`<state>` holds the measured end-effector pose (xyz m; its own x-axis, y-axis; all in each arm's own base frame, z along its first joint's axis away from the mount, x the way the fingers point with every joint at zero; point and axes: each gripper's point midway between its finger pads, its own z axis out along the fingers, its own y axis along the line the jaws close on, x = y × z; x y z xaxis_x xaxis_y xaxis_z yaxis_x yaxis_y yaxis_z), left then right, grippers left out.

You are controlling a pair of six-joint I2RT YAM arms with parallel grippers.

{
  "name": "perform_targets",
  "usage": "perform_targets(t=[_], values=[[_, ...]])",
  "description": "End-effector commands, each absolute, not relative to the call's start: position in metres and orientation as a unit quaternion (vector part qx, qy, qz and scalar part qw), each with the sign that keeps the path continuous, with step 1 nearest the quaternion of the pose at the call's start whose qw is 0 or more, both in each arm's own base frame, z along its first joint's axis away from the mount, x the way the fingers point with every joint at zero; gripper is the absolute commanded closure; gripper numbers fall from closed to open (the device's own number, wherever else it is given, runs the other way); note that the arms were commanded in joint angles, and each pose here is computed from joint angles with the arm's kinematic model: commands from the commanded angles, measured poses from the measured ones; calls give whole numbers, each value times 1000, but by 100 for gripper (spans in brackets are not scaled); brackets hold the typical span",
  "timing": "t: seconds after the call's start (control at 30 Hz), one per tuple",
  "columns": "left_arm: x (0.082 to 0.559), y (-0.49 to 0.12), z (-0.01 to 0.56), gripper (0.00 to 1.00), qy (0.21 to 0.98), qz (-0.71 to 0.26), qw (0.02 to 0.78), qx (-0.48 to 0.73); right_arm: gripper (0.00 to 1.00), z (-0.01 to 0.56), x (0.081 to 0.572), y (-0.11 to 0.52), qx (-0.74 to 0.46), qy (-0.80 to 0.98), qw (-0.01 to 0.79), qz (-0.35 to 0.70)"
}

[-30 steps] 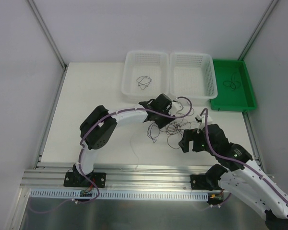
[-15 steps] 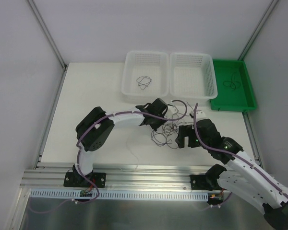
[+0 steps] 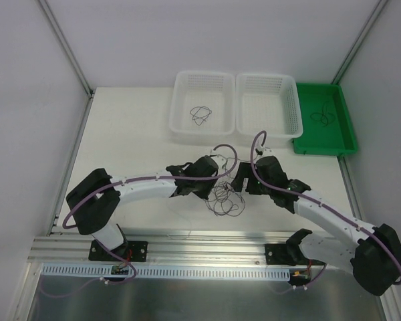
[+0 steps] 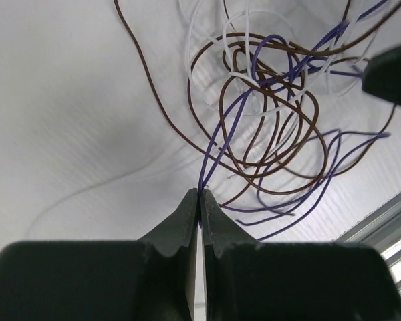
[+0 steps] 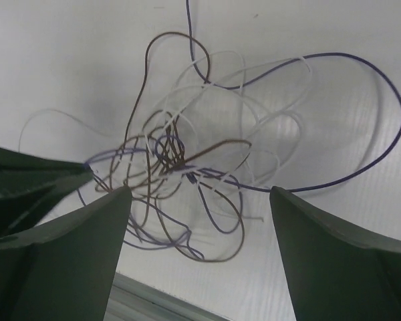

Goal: Untangle the cables
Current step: Untie the cable.

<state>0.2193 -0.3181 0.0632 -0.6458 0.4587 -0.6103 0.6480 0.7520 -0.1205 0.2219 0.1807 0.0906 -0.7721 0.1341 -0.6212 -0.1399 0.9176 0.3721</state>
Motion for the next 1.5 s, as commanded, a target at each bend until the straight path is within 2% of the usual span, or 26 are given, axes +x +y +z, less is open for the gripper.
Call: perform_targets(t=[0.0, 0.23, 0.43, 0.47, 0.53, 0.57, 0.63, 0.67, 0.73, 0.8, 1.07, 1.2, 1.33, 1.47], values=[[205, -311, 51, 100, 921, -155, 275, 228, 12, 101, 239, 207, 44, 895, 353, 270], [199, -315, 43, 100, 933, -149, 290, 155, 16, 62, 236, 220, 48, 917, 313, 242], [196, -328, 45, 100, 929, -165, 302, 140, 28, 40, 236, 227, 39, 926, 300, 227], [195, -329, 43, 100, 929, -166, 301, 140, 35, 36, 236, 231, 34, 927, 294, 231], [194, -327, 38, 100, 932, -163, 296, 132, 42, 31, 235, 232, 34, 929, 287, 230], [193, -326, 36, 100, 933, -163, 294, 130, 56, 31, 234, 235, 29, 928, 287, 237], [190, -325, 33, 100, 934, -167, 290, 125, 70, 30, 233, 237, 22, 928, 284, 241], [190, -324, 32, 100, 934, -167, 292, 121, 85, 31, 231, 236, 13, 928, 283, 240], [192, -313, 29, 100, 935, -153, 302, 110, 98, 45, 232, 233, 2, 922, 300, 243], [193, -305, 29, 100, 934, -146, 309, 102, 99, 55, 231, 221, -15, 922, 318, 222], [212, -268, 39, 100, 934, -148, 321, 42, 99, 156, 225, 182, -56, 873, 433, 216], [222, -249, 53, 100, 928, -163, 335, 10, 99, 181, 223, 160, -55, 851, 482, 201], [226, -232, 66, 100, 920, -178, 349, -13, 99, 174, 219, 153, -73, 866, 459, 182], [219, -237, 85, 99, 909, -220, 354, 3, 99, 169, 209, 176, -130, 863, 432, 228]])
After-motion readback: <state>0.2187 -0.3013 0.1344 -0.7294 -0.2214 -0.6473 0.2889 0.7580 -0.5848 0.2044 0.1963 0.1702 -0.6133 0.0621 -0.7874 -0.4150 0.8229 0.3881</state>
